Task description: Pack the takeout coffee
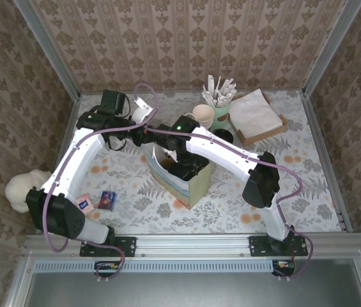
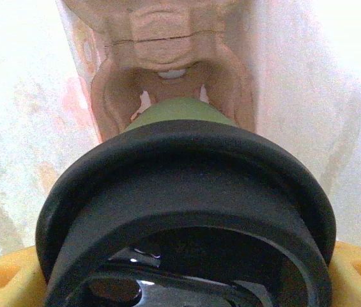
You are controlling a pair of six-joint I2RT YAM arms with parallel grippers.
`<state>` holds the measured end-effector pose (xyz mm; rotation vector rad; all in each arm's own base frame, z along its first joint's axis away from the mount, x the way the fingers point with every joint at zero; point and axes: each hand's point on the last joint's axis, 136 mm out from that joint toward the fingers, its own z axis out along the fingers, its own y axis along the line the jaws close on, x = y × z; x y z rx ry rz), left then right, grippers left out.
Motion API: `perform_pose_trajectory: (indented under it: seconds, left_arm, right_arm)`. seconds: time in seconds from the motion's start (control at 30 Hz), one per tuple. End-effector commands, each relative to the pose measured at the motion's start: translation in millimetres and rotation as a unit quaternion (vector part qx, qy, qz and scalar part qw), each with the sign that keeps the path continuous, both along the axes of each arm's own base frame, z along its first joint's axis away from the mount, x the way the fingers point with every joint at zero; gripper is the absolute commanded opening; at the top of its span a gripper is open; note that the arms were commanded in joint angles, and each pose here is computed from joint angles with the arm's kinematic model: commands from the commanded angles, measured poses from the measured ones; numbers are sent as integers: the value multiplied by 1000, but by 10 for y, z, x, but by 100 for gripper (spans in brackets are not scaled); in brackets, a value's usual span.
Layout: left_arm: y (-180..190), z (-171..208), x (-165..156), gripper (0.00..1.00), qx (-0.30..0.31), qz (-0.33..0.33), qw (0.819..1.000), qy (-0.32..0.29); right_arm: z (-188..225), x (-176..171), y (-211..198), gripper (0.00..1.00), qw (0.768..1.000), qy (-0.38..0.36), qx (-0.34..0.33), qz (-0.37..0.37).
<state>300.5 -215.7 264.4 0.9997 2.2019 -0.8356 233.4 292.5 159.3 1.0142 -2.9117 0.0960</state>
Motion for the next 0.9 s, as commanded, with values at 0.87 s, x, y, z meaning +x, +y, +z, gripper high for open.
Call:
perform_pose_trajectory:
  seconds: [0.87]
  left_arm:
    - [-60,50,-68,0,-12,-11,1000,-6]
  right_arm:
    - [172,166,92,58,999,-37,37,10]
